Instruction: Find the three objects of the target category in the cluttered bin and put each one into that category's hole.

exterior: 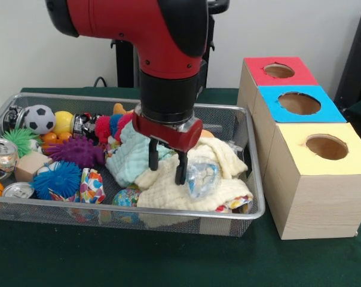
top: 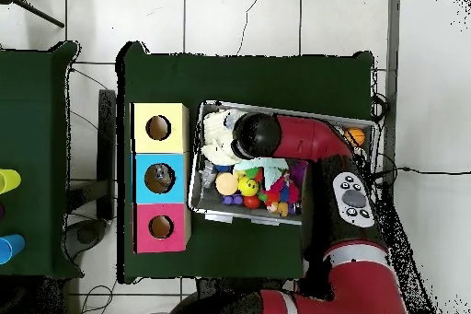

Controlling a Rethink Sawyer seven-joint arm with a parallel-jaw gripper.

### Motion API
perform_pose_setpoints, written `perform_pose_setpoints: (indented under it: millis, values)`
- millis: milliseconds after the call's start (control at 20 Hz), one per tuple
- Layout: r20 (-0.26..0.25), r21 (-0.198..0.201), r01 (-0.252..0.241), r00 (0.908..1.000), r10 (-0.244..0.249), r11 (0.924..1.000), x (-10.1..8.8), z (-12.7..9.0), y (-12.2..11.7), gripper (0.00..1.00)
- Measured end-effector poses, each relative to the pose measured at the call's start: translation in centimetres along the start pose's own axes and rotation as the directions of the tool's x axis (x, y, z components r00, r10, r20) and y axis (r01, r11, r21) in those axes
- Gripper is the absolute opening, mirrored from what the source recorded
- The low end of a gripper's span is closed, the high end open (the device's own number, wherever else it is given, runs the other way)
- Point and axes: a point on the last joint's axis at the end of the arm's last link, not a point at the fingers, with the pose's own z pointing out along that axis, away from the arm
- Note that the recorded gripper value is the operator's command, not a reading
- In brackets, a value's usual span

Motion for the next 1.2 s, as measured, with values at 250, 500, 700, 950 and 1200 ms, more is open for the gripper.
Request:
perform_pose_setpoints:
  millis: [250,500,700,950,1200]
  values:
    - [0.012,0.0,0.023,0.9997,-0.023,0.9997,0.2,-1.5,1.5,1.0]
    - [0.008,0.012,0.044,0.999,-0.044,0.999,0.2,-3.8,2.9,1.0]
    - [0.01,0.016,0.043,0.999,-0.043,0.9989,-0.4,-4.7,3.1,1.0]
    - [0.017,0.014,0.042,0.999,-0.042,0.999,-0.7,-4.9,3.2,1.0]
    - [0.016,0.014,0.041,0.999,-0.041,0.9991,-0.7,-4.9,3.1,1.0]
